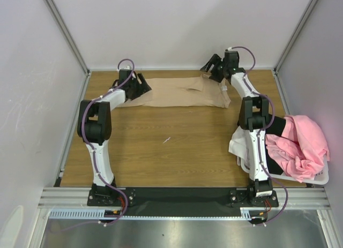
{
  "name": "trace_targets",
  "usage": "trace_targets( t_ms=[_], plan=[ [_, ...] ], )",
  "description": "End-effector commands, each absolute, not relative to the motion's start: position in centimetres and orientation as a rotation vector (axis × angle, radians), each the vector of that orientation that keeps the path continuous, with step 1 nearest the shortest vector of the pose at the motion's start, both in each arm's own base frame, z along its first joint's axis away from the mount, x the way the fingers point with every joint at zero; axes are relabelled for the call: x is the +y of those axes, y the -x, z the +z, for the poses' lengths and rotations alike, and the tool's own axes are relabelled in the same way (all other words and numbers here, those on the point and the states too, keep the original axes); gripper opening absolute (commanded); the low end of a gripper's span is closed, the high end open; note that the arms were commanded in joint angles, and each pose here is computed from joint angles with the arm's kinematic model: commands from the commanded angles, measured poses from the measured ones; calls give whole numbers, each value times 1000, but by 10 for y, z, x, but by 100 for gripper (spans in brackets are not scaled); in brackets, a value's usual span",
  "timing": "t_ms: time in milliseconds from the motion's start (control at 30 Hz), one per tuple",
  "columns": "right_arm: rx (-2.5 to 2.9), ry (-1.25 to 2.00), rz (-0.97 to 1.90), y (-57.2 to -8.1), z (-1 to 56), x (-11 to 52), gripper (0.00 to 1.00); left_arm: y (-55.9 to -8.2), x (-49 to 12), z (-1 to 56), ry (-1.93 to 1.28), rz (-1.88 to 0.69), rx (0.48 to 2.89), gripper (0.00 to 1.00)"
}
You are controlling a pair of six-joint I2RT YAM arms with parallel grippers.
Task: Fold and stack the t-shirts
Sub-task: Fold the tshirt
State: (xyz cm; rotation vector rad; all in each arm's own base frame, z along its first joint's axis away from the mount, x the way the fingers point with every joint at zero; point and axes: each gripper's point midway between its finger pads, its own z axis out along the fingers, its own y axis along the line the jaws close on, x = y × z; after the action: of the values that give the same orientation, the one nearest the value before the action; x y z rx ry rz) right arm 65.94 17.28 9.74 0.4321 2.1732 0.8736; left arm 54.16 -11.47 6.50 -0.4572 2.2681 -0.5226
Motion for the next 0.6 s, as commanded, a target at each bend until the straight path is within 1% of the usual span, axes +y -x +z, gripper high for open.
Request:
trace_targets(
  t_ms=[0,67,100,133,167,333,567],
  plan=[
    [2136,-395,827,-644,161,165,84,-558,-121,93,424,-537,2203,81],
    [2159,-395,838,-633,154,169,88,-557,-122,92,424,-539,2205,81],
    [2208,-406,840,-622,131,176,89,-557,-121,93,422,-538,2204,81],
    [2201,-398,842,-617,137,180,93,-555,-121,95,417,-538,2204,81],
    [2214,-403,842,-613,131,182,94,-553,-121,92,415,-532,2212,81],
    [2234,-406,844,-598,115,208,96,-545,-120,89,406,-528,2224,81],
    [2228,-445,790,-608,99,210,96,-542,-115,88,403,-532,2230,81]
  ],
)
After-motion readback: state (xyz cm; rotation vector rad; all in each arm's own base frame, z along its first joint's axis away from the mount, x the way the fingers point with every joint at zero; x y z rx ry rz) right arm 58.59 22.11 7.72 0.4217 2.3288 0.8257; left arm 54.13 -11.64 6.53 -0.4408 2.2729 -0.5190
